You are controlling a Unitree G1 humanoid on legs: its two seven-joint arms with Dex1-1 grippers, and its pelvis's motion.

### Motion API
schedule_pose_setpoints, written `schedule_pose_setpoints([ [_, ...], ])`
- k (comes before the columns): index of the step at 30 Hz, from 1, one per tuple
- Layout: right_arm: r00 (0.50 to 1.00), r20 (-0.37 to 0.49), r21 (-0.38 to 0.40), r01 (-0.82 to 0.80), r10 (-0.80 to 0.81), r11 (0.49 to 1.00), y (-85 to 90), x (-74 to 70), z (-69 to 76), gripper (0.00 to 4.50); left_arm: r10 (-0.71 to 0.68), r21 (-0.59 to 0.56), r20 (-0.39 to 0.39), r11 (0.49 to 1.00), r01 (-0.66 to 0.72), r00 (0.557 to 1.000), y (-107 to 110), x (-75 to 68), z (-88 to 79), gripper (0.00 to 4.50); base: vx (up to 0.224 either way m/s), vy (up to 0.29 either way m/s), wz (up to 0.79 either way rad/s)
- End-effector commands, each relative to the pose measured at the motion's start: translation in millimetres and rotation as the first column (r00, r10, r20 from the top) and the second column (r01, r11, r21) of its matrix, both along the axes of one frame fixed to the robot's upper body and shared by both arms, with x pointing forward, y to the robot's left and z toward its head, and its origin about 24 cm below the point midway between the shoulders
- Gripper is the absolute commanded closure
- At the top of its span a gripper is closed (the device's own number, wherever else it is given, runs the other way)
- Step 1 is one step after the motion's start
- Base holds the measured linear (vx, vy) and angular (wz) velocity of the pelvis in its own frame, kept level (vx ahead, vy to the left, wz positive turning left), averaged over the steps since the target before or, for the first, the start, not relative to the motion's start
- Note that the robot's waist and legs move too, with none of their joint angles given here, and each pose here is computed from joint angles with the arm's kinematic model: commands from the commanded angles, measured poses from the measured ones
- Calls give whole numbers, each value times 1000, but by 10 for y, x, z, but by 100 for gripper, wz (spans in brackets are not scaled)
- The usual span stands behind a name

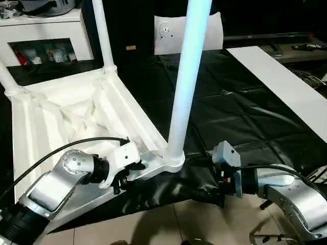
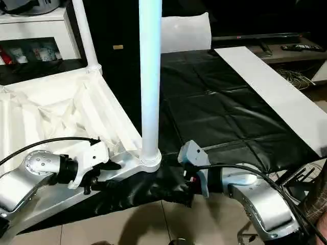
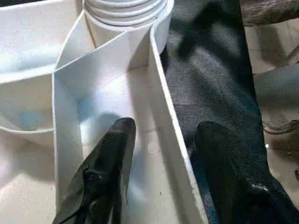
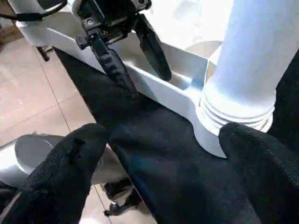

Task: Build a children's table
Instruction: Rotate leg to tighten

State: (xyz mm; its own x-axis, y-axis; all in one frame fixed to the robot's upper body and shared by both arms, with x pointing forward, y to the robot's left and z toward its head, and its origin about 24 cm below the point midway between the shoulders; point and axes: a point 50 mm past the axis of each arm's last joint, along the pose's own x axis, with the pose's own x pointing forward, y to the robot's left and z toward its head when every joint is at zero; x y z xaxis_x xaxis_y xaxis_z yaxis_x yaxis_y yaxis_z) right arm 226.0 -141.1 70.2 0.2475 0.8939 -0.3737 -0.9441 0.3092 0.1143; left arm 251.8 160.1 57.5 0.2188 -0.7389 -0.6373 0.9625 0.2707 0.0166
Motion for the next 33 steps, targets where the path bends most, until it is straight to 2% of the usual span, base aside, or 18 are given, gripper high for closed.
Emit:
schedule_pose_setpoints([
  [1,1000,8,-15,-9,9,1000,-23,12,1,0,-17,9,18,1000,17,1000,-10,27,25,253,0,0,0],
  [7,1000,5,-17,-10,10,1000,-27,9,-17,0,-24,16,17,1000,24,1000,15,42,13,312,0,0,0],
  [11,1000,8,-18,-12,12,1000,-24,11,-14,0,-22,21,15,1000,22,1000,32,52,10,333,0,0,0],
  [12,1000,8,-18,-12,12,1000,-24,11,-14,0,-22,21,15,1000,22,1000,32,52,10,355,0,0,0],
  [22,1000,21,-16,-8,8,1000,-19,27,-5,0,-71,51,61,996,68,996,63,97,-3,412,0,0,0],
  [24,1000,27,-17,-4,5,1000,-18,34,2,0,-151,64,84,987,146,985,79,91,-10,417,0,0,0],
  [28,999,34,-17,-2,3,1000,-18,46,11,0,-203,43,105,979,199,974,59,99,-12,435,0,0,0],
  [33,999,47,-16,4,-3,1000,-9,59,21,0,-324,53,146,946,319,935,38,137,-32,447,0,0,0],
])
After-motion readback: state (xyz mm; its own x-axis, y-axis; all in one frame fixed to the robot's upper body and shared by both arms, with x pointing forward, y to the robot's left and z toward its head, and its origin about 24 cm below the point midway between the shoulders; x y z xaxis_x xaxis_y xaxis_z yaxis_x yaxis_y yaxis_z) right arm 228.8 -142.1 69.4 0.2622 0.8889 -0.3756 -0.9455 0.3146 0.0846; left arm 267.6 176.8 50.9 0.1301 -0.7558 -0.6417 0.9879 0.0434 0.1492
